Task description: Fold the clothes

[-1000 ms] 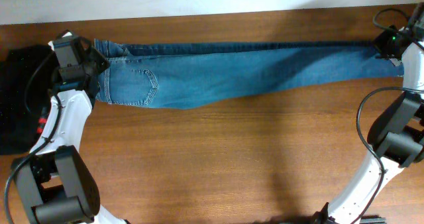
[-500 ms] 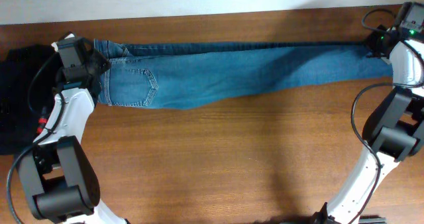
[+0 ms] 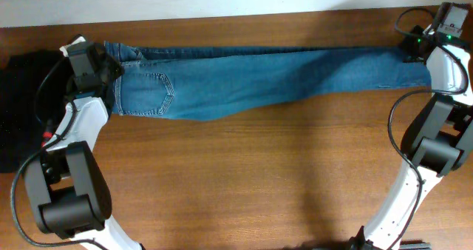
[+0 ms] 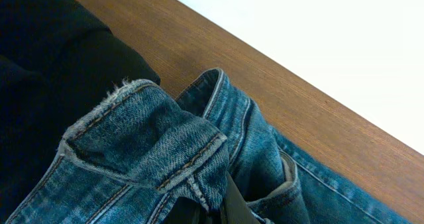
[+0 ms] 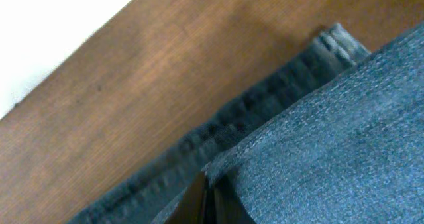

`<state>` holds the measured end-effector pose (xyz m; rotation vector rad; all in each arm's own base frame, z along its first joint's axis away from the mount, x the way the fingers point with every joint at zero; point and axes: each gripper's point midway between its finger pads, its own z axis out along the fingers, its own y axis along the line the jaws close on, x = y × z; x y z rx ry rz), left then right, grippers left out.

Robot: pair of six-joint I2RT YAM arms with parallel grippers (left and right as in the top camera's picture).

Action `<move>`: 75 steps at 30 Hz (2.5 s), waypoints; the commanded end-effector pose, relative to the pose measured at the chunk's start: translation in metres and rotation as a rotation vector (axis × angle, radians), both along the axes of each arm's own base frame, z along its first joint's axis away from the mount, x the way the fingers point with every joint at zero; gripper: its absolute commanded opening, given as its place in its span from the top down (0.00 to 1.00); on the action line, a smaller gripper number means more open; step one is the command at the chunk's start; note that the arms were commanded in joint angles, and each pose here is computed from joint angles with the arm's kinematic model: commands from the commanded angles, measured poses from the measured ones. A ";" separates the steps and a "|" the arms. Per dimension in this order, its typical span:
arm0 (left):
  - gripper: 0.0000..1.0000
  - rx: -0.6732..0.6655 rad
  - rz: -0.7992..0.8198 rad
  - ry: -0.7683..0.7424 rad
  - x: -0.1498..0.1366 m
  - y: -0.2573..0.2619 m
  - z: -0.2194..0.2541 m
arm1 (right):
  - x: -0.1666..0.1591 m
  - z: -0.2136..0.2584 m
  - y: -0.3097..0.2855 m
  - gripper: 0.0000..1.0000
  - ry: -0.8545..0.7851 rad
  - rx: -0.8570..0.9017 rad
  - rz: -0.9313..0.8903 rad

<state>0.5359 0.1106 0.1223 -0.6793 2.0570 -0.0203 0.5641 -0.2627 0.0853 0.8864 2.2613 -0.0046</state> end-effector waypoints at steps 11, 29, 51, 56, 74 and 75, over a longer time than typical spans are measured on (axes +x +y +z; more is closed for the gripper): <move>0.99 0.177 0.053 -0.060 0.013 0.035 0.021 | 0.009 -0.019 -0.027 0.96 -0.008 -0.088 -0.051; 0.52 0.246 0.023 -0.105 0.021 0.037 0.033 | 0.034 -0.020 -0.021 0.16 -0.103 -0.108 0.050; 0.01 0.306 -0.409 0.174 0.026 -0.114 0.078 | 0.023 0.033 0.043 0.02 0.087 -0.091 0.323; 0.01 0.283 -0.460 0.299 0.002 -0.135 0.063 | -0.005 0.010 0.071 0.33 0.231 0.002 0.362; 1.00 0.179 -0.491 0.573 -0.039 -0.139 -0.006 | -0.019 -0.003 0.116 0.96 0.326 0.052 0.486; 1.00 0.176 -0.493 0.593 -0.039 -0.139 -0.015 | -0.019 -0.004 0.117 0.96 0.328 0.054 0.486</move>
